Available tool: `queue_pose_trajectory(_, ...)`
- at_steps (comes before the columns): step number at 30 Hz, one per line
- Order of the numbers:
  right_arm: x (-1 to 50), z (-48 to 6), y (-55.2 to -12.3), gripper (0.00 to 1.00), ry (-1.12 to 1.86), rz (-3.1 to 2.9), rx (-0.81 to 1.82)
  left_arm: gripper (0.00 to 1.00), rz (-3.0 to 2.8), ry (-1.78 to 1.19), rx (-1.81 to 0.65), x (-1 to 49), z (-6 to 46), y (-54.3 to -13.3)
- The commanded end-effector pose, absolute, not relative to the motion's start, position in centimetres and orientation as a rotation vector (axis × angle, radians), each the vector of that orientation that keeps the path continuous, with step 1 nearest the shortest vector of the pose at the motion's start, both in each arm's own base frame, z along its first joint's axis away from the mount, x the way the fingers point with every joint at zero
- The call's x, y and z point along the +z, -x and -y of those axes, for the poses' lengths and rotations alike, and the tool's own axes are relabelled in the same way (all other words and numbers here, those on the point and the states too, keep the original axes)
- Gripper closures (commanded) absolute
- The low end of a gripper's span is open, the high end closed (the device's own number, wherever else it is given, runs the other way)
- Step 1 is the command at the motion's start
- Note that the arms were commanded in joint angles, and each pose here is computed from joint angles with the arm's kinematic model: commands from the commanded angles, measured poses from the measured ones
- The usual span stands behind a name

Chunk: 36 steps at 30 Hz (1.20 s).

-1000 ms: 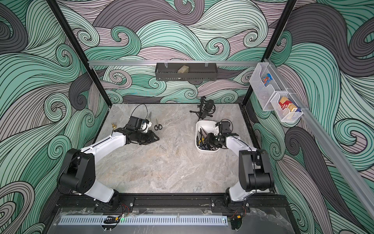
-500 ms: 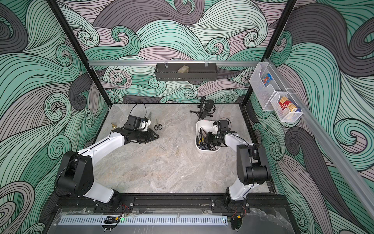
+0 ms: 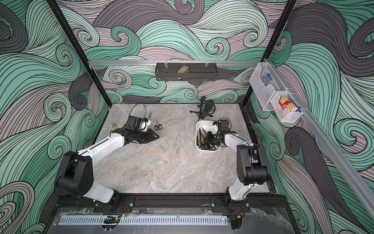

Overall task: Take the scissors out of the storage box
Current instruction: Pick up the scissors from the storage box.

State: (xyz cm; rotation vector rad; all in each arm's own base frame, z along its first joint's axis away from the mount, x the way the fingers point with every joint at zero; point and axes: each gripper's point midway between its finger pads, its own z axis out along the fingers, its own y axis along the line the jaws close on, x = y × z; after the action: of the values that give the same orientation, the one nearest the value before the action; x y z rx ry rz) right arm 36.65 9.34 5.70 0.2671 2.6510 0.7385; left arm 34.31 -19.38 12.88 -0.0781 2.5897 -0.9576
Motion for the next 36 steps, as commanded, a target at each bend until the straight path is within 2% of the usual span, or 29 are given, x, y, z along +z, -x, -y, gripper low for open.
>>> queue_pose_trajectory(1,7.2,-8.9,-36.9,1.00,-0.256,-2.604,0.732,0.65,-2.567,0.056,-1.039,14.0,20.3,-33.9)
queue_pose_trajectory(16,15.7,-7.8,-38.1,1.00,-0.283,-2.363,0.719,0.58,-2.596,-0.040,-1.120,14.7,24.9,-32.7)
queue_pose_trajectory(24,19.3,-11.6,-36.0,1.00,-0.324,-2.208,0.861,0.57,-2.537,-0.042,-1.170,16.1,27.8,-32.7)
queue_pose_trajectory(36,20.4,-19.1,-34.3,1.00,-0.258,-2.153,1.035,0.57,-2.473,-0.103,-1.146,18.7,29.0,-32.9)
